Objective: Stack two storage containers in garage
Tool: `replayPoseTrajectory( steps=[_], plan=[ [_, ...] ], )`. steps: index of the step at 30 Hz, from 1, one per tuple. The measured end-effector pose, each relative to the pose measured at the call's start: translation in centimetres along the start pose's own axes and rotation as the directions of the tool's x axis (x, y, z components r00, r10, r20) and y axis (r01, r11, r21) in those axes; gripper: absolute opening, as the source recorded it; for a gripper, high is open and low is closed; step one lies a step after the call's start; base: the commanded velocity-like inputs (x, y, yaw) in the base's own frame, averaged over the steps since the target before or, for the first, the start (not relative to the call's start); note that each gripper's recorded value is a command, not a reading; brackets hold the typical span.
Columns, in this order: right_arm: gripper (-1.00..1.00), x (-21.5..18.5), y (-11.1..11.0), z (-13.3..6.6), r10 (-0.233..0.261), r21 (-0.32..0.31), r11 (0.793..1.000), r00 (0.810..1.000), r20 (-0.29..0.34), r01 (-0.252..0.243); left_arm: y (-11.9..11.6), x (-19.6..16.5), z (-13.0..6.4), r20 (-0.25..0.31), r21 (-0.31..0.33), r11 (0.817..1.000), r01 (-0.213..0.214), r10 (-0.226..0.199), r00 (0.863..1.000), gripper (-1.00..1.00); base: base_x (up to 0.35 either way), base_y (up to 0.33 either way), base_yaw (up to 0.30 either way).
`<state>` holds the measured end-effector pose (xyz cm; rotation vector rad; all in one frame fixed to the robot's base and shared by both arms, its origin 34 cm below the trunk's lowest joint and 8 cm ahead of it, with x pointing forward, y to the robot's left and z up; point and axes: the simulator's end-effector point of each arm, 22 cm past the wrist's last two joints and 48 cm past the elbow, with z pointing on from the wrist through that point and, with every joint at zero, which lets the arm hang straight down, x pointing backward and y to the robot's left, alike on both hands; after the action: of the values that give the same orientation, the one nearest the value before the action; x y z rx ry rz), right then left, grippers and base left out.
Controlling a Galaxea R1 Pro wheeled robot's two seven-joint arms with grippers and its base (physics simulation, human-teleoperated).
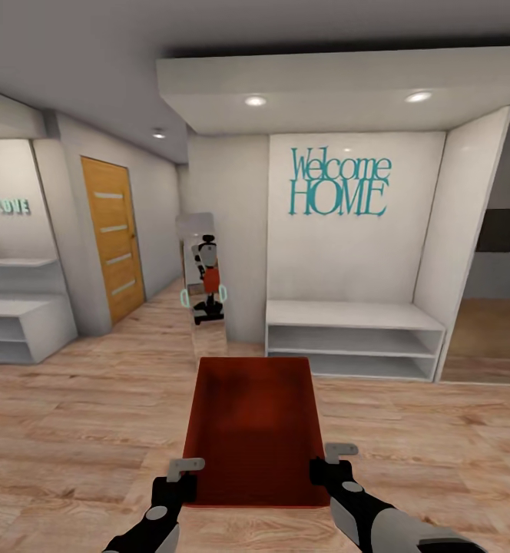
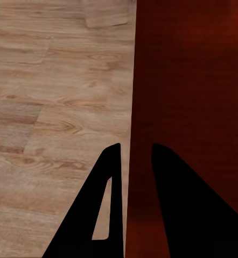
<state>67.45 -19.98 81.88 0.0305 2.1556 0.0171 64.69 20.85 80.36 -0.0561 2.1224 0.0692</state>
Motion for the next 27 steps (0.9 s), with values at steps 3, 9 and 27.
replayPoseTrajectory(
  steps=[3,9,27],
  plan=[
    [-1.00,0.00,0.03,0.00,0.000,0.000,1.000,1.000,0.000,0.000,0.02,0.00,0.00,0.000,0.000,1.000,0.000,0.000,1.000,-1.00,0.322,0.000,0.186],
    [-1.00,-0.02,0.04,0.00,0.000,0.000,1.000,1.000,0.001,0.000,0.03,-0.02,0.00,0.001,-0.001,1.000,0.000,0.000,1.000,-1.00,0.322,0.000,0.277],
    [-1.00,-0.01,0.04,0.00,0.000,0.001,1.000,1.000,0.001,0.000,0.04,0.00,0.00,0.000,-0.001,1.000,0.000,0.000,1.000,-1.00,0.322,0.000,0.300]
  ],
)
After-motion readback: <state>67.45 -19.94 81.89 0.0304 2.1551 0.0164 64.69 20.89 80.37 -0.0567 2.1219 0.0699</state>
